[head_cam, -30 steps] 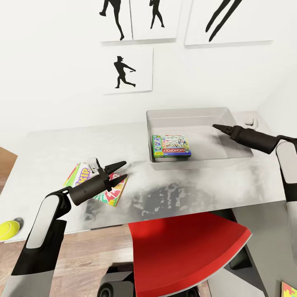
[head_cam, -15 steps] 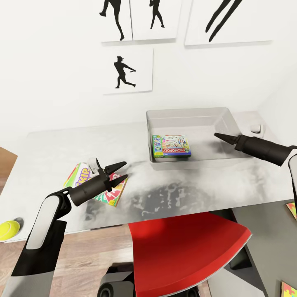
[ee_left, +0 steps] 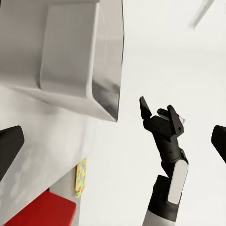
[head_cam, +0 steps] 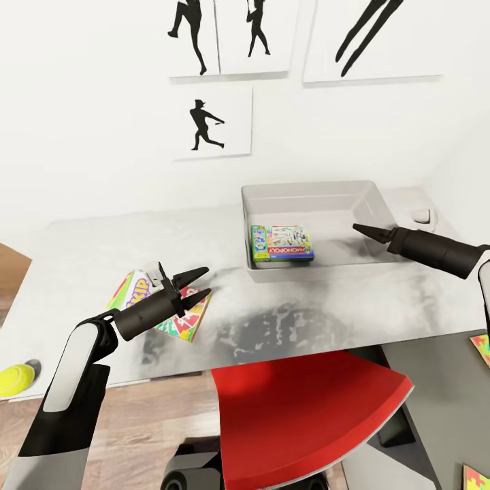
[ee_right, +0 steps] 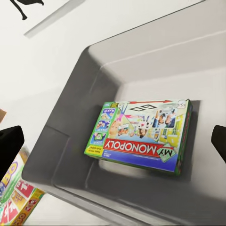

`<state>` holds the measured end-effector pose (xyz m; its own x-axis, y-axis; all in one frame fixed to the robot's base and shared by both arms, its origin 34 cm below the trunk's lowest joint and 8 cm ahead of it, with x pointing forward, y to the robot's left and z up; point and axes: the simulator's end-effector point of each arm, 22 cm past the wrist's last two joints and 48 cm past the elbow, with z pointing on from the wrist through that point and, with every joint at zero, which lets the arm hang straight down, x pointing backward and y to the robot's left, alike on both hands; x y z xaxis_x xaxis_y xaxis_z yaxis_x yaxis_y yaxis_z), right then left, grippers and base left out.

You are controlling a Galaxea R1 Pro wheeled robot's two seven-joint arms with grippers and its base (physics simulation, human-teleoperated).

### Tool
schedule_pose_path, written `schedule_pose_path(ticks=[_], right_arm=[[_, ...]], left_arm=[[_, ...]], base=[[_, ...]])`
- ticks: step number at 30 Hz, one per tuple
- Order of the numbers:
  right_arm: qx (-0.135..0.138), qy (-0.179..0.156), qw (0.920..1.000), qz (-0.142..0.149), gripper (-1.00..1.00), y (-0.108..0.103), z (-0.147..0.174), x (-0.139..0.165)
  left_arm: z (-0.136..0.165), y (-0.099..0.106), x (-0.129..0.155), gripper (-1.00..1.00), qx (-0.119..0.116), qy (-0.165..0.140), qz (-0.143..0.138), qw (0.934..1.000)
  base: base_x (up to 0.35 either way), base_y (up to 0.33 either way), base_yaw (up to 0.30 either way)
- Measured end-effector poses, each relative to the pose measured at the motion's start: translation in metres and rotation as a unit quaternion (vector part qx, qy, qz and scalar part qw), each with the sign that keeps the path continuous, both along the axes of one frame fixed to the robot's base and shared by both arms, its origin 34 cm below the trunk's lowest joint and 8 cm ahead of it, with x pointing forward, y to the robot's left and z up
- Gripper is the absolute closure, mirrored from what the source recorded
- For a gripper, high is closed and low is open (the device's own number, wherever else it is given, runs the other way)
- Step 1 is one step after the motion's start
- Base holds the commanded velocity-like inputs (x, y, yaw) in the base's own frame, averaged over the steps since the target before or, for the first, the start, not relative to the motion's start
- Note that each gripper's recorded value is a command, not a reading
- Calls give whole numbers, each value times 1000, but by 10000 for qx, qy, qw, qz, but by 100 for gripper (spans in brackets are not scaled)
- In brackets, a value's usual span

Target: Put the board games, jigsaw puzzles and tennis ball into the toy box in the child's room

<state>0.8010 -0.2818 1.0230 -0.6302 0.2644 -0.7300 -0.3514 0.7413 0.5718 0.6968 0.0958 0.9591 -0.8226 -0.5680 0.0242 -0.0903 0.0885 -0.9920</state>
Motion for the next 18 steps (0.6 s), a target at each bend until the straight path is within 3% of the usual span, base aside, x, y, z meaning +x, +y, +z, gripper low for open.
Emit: schedule_pose_path(ticks=[8,18], right_arm=[[-4,-53,10000,10,-100,1,8,-1],[-5,-120,9999,14,-100,1,18,-2]], left_arm=[[7,0,1,-100,2,-56,0,10000],[16,0,1,-100,4,-133,0,9999]], base=[[-148,0,0],[-275,0,0]])
